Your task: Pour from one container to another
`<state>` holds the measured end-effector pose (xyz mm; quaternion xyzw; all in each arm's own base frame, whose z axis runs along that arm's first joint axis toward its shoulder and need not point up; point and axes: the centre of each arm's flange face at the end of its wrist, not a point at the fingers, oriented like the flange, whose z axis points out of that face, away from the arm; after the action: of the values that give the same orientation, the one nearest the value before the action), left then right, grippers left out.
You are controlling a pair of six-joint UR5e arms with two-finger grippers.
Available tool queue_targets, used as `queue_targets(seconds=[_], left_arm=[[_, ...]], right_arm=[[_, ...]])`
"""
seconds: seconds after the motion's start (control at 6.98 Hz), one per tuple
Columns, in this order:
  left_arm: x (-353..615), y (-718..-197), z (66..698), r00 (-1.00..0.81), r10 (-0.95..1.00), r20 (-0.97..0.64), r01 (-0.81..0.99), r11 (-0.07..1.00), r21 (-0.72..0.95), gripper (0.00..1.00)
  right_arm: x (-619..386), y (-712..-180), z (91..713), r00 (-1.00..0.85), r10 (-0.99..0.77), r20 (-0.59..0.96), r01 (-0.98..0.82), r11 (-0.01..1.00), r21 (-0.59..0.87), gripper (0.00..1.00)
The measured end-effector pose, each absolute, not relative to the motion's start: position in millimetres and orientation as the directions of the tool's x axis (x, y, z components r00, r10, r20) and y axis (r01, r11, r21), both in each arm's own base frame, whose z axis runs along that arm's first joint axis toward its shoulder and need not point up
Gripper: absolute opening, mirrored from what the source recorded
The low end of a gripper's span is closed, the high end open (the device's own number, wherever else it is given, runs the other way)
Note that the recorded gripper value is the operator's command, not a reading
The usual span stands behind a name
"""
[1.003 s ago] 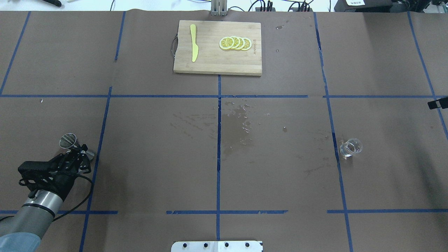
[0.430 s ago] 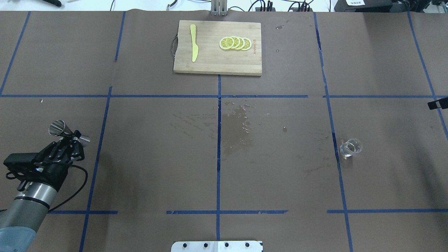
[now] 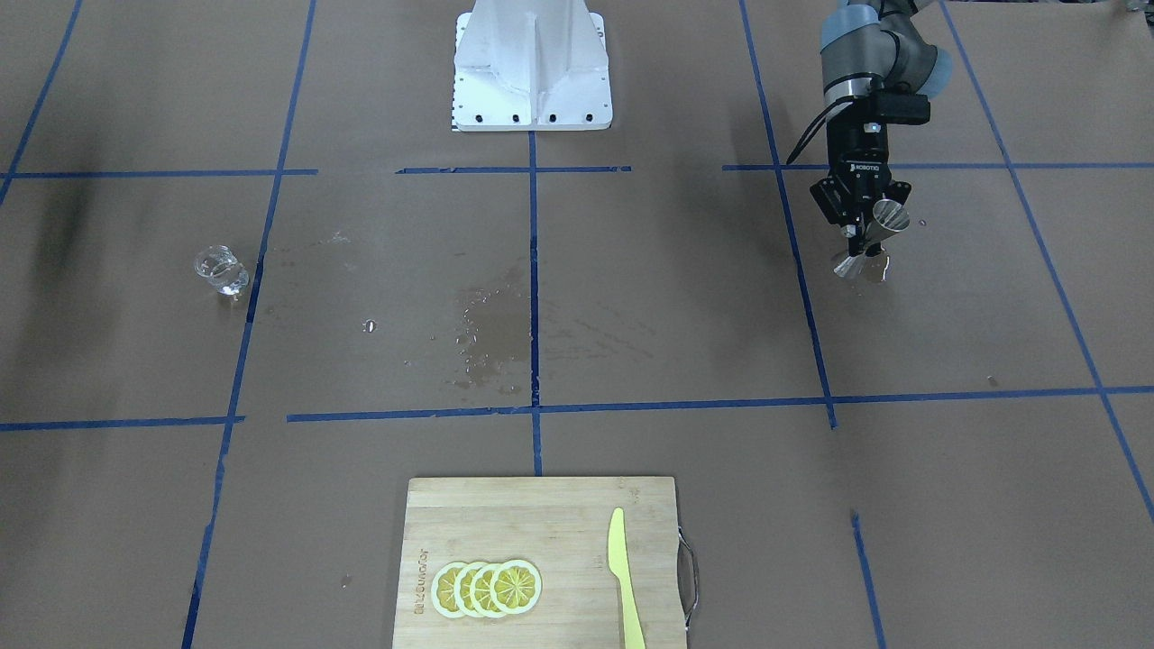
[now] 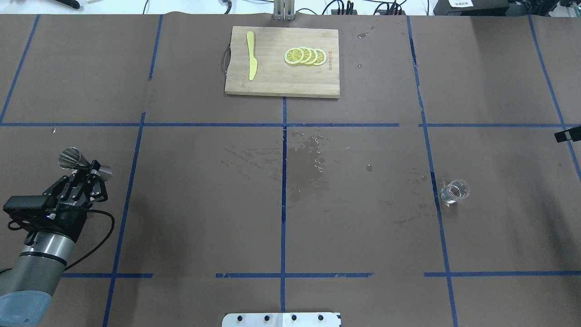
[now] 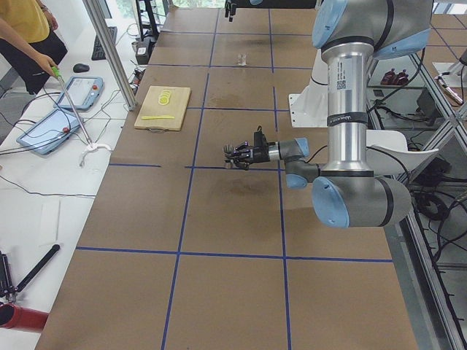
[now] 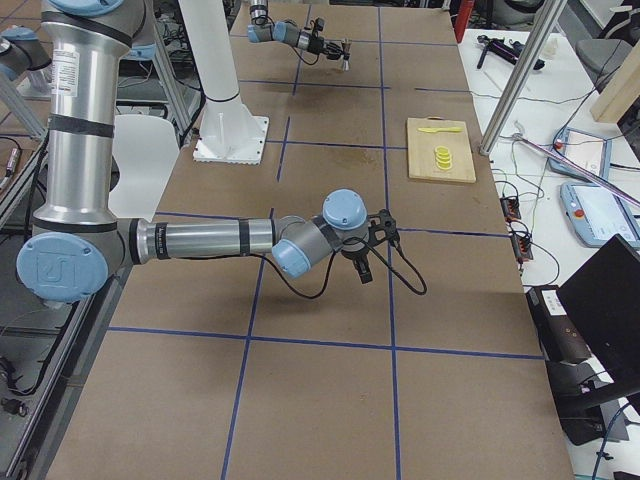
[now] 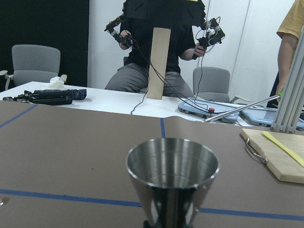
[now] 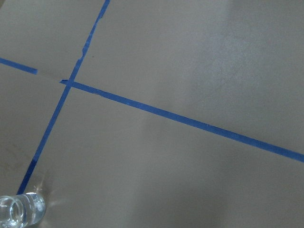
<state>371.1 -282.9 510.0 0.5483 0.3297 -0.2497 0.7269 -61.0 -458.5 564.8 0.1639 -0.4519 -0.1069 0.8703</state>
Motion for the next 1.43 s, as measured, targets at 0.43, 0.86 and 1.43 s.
queue_targets(seconds=[0.43, 0.86, 1.43], left_arm=[[382, -285, 508, 0.66, 0.002, -0.752, 0.724, 0.269, 0.636, 0.0], [399, -287, 488, 0.63, 0.009, -0.777, 0.748, 0.264, 0.609, 0.0], [445, -292, 425, 0.641, 0.067, -0.764, 0.731, 0.25, 0.635, 0.0]], right_arm=[[-61, -459, 566, 0.57, -0.332, 0.752, 0.038, 0.924, 0.38, 1.0], [-70, -463, 563, 0.576, -0.346, 0.74, 0.049, 0.919, 0.391, 1.0], [-162, -457, 503, 0.601, -0.309, 0.738, -0.035, 0.911, 0.41, 1.0]])
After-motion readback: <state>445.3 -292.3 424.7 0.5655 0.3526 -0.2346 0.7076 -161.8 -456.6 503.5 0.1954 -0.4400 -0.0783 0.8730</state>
